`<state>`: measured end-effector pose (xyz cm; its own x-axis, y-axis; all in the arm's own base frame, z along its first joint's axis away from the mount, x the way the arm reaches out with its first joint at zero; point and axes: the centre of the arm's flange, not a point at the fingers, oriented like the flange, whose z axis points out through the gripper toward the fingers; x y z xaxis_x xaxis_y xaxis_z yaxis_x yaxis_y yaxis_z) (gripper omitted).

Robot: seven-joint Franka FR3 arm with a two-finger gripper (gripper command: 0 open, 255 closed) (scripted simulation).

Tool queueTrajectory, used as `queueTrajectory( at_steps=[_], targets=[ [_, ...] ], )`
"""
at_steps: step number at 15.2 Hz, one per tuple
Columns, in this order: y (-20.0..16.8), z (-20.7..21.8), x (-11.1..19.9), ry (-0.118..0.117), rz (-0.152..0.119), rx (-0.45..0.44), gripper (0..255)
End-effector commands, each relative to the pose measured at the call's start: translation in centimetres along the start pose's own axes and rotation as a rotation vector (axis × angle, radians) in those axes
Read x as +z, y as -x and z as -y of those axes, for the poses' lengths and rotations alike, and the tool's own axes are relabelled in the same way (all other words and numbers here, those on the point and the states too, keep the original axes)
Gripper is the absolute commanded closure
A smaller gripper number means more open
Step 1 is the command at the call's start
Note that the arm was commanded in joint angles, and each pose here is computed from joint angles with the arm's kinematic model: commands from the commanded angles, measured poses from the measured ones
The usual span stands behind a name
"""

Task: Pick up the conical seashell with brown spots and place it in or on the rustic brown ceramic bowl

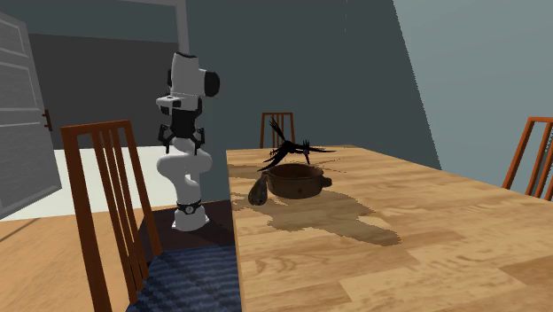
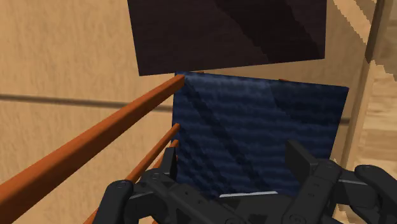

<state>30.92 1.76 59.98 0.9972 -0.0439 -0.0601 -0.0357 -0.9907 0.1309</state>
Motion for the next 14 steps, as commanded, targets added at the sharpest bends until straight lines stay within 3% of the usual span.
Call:
queueTrajectory(
  at_steps=[1,14],
  targets=[
    [0.0,0.0,0.0,0.0,0.0,0.0,0],
    [-11.0,9.8,2.2,-0.086,-0.12,-0.021,0]
  ],
)
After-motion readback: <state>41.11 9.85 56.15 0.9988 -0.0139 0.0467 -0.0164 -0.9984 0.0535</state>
